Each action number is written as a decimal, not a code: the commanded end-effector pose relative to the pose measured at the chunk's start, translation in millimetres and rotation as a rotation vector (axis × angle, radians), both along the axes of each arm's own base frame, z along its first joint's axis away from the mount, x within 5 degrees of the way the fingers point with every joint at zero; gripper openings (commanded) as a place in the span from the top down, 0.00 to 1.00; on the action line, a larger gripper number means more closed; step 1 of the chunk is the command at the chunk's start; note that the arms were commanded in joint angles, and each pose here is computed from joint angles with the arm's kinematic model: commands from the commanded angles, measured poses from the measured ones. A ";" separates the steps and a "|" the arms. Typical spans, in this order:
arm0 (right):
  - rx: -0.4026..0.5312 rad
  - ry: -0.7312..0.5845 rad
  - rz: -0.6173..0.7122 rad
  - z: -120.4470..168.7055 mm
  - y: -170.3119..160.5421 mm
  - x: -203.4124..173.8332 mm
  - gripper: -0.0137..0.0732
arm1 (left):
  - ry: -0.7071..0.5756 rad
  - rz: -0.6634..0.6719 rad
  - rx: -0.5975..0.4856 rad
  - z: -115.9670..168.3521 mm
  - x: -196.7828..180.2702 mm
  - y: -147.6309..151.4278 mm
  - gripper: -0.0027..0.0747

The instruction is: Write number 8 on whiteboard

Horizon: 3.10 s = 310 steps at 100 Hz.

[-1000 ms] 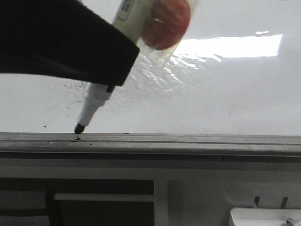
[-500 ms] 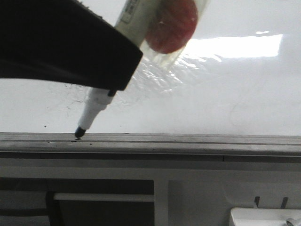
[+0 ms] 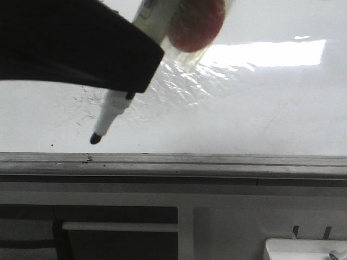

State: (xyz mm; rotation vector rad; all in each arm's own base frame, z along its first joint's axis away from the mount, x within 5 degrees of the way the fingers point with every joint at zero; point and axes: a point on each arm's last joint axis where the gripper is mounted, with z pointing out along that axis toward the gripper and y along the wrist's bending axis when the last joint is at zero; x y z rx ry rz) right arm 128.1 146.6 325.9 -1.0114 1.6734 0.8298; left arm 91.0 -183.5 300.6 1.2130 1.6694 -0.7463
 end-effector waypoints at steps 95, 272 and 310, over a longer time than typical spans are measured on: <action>-0.129 -0.571 -0.700 -1.5 -75.7 9.9 0.89 | -0.025 0.453 -0.490 -6.7 -31.6 121.4 0.99; -0.276 -0.243 -0.774 -22.8 -72.9 36.8 0.92 | 0.024 0.412 -0.476 -9.3 -35.0 118.3 0.99; -0.275 -0.340 -0.792 1.8 -72.0 42.8 0.92 | 0.025 0.410 -0.475 -9.4 -35.1 118.2 0.99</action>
